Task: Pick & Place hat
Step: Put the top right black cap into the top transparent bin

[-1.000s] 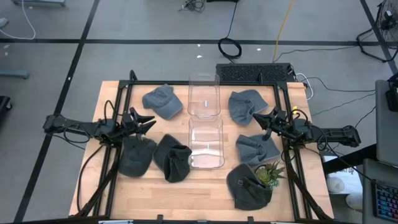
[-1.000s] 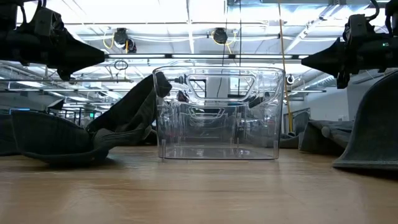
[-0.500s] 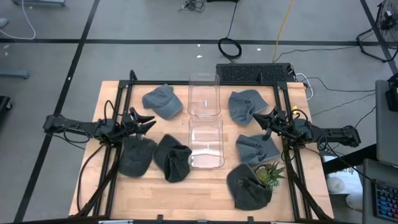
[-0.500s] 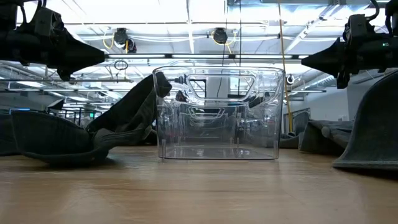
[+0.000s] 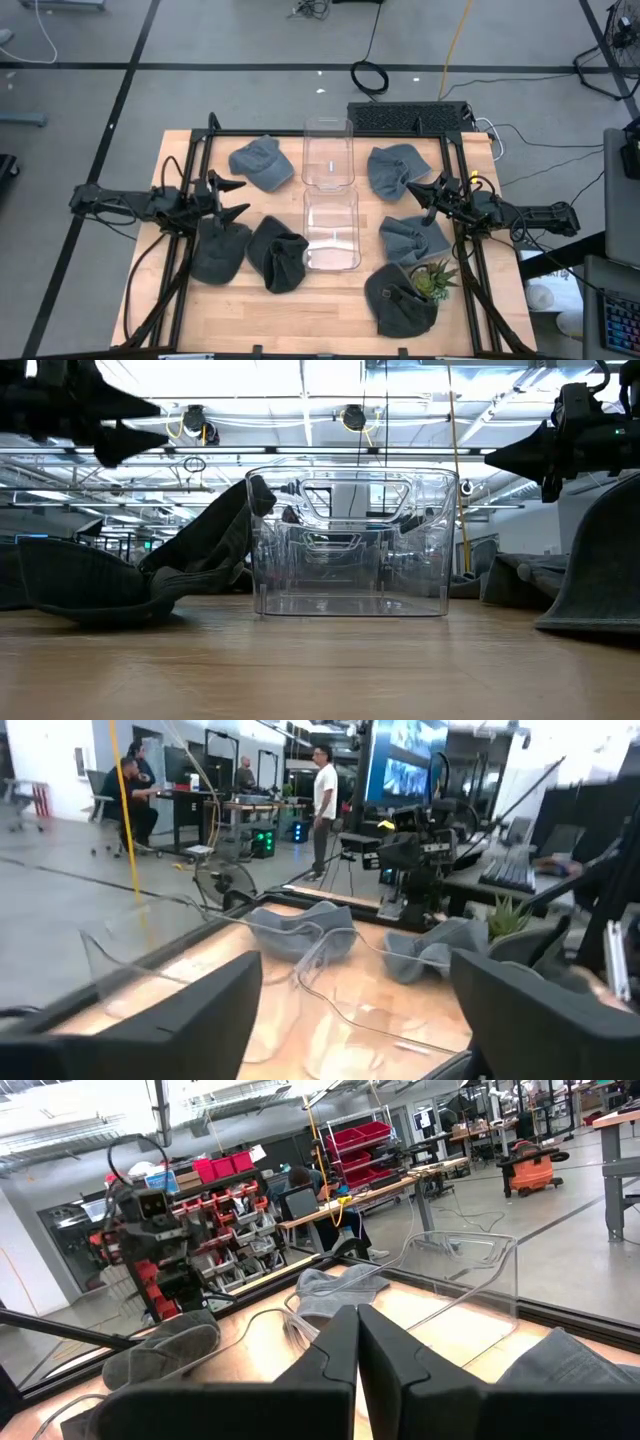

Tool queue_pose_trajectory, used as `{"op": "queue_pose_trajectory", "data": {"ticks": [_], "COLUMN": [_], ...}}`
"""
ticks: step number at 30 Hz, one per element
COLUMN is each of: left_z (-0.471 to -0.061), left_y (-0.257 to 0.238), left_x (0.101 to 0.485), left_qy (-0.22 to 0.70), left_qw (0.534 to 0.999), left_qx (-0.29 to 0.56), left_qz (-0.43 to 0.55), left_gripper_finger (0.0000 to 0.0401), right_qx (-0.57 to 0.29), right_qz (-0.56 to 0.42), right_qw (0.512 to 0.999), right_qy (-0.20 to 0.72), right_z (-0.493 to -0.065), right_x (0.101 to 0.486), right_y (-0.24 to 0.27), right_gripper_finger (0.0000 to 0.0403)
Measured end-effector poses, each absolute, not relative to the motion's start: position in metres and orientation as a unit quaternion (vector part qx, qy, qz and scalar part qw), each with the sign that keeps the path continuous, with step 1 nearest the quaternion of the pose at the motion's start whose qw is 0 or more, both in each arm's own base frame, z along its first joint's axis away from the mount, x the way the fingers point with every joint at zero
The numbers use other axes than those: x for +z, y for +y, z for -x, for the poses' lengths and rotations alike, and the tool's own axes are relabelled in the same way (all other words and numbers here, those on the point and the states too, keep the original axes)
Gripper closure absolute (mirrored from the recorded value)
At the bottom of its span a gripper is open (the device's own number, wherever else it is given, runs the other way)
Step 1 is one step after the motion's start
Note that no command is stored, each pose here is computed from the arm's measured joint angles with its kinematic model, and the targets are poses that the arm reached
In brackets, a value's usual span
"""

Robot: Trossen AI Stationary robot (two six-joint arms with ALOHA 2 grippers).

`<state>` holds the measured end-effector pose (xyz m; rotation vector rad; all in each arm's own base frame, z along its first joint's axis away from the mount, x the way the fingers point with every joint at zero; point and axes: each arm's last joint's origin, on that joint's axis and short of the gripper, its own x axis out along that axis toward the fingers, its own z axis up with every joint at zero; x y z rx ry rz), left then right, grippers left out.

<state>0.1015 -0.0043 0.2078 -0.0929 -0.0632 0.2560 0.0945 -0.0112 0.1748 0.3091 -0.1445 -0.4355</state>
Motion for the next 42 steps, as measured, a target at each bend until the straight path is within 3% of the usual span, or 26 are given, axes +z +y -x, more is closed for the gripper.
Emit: {"op": "queue_pose_trajectory", "data": {"ticks": [5, 25, 42], "left_z": [-0.096, -0.118, -0.151], "left_y": [-0.003, -0.007, -0.013], "left_x": [0.238, 0.349, 0.413], "left_qy": [-0.005, 0.097, 0.282], "left_qw": [0.991, 0.986, 0.949], "left_qx": [0.132, 0.134, 0.138], "left_qz": [0.013, -0.023, 0.006], "left_gripper_finger": [0.004, 0.0038, 0.0038], "right_qx": [-0.215, -0.215, -0.215], "right_qz": [-0.153, -0.153, -0.153], "right_qw": [0.962, 0.962, 0.962], "right_qy": [-0.071, -0.071, -0.071], "right_z": [-0.095, -0.095, -0.095], "right_x": [0.175, 0.175, 0.175], "right_y": [-0.011, -0.011, -0.011], "right_gripper_finger": [0.0403, 0.0403, 0.0403]}}
